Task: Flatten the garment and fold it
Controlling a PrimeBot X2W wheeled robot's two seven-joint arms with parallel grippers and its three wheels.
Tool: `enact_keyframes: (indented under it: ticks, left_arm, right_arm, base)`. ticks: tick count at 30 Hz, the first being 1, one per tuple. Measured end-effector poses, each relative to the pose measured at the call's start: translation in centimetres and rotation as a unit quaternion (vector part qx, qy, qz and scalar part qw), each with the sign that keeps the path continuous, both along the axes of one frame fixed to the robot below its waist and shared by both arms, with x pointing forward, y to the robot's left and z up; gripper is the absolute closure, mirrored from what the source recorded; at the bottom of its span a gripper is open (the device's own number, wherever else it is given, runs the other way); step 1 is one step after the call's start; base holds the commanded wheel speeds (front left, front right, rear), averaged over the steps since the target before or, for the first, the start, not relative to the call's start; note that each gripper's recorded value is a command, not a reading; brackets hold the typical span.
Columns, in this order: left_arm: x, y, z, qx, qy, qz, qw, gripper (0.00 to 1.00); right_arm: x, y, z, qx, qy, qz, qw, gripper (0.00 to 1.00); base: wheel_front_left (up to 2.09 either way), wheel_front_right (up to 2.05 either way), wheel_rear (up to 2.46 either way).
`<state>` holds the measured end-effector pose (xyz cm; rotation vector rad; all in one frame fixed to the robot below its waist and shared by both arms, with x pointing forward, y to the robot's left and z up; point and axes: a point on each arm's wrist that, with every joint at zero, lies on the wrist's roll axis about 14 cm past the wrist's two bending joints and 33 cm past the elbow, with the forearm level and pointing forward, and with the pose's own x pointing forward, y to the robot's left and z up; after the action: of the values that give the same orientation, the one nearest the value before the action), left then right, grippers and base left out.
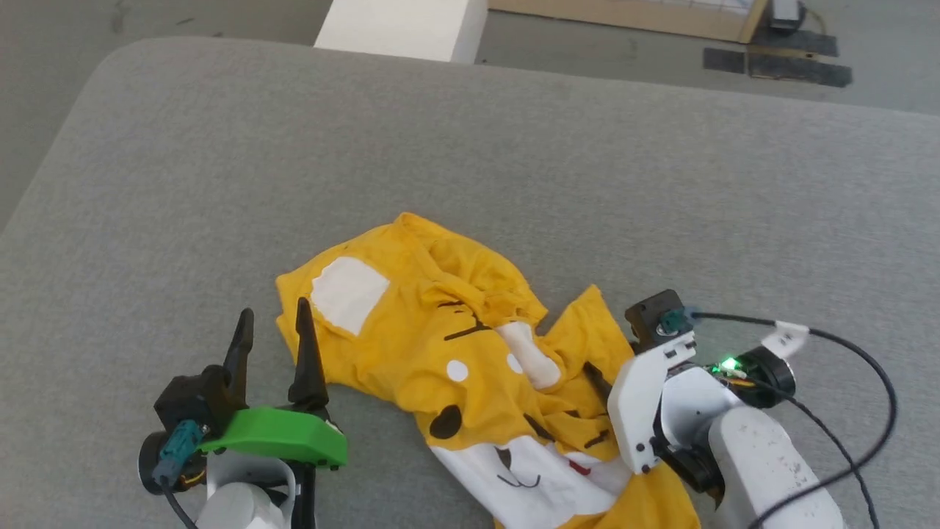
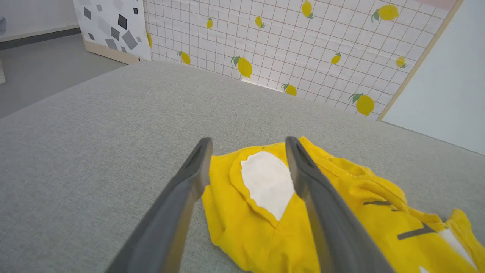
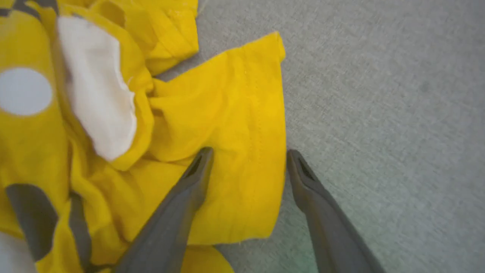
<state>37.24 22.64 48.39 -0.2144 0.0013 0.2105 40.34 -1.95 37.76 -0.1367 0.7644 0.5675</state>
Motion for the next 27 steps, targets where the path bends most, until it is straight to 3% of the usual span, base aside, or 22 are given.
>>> enact_keyframes:
  ticks: [3, 4, 6, 10, 13, 17, 19, 24, 25, 27]
  left_arm:
    - [-0.3, 0.8, -0.4, -0.004, 0.004, 0.018, 1.000, 0.00]
    - [-0.4, 1.1, -0.5, -0.003, 0.006, 0.020, 1.000, 0.00]
    - [-0.6, 1.2, -0.7, -0.005, 0.008, 0.022, 1.000, 0.00]
    - [-0.5, 1.6, -1.0, -0.007, 0.010, 0.026, 1.000, 0.00]
    - [-0.2, 1.4, -0.8, -0.004, 0.006, 0.023, 1.000, 0.00]
    - [0.3, 1.1, -0.8, 0.003, 0.004, 0.016, 1.000, 0.00]
    - [0.6, 0.9, -0.8, 0.008, 0.004, 0.009, 1.000, 0.00]
    - [1.6, 0.2, -1.3, 0.015, 0.016, -0.012, 1.000, 0.00]
    - [2.3, -0.3, -2.3, 0.017, 0.044, -0.028, 0.999, 0.00]
    - [2.9, -0.5, -3.0, 0.019, 0.064, -0.039, 0.997, 0.00]
  right_arm:
    - [0.4, -0.1, -0.6, -0.020, 0.036, 0.001, 0.999, 0.00]
    - [0.3, -0.1, -0.8, -0.021, 0.047, 0.000, 0.999, 0.50]
    - [0.2, 0.1, -0.9, -0.018, 0.070, 0.000, 0.997, 1.00]
    - [1.1, -0.5, 0.4, 0.018, 0.061, -0.026, 0.998, 1.00]
    - [3.8, -2.3, 3.8, 0.056, -0.032, -0.072, 0.995, 1.00]
    - [6.7, -7.6, 8.7, 0.080, -0.152, -0.157, 0.973, 1.00]
    - [6.7, -10.8, 9.5, 0.077, -0.179, -0.200, 0.960, 1.00]
    - [4.1, -18.7, 8.0, 0.056, -0.167, -0.307, 0.935, 1.00]
    - [2.1, -21.7, 6.2, 0.053, -0.136, -0.354, 0.924, 1.00]
    - [1.0, -22.7, 4.7, 0.058, -0.107, -0.376, 0.918, 1.00]
  base:
    - [0.00, 0.00, 0.00]
    - [0.00, 0.00, 0.00]
    - [0.00, 0.00, 0.00]
    - [0.00, 0.00, 0.00]
    - [0.00, 0.00, 0.00]
    - [0.00, 0.00, 0.00]
    - [0.00, 0.00, 0.00]
    - [0.00, 0.00, 0.00]
    - [0.00, 0.00, 0.00]
    - [0.00, 0.00, 0.00]
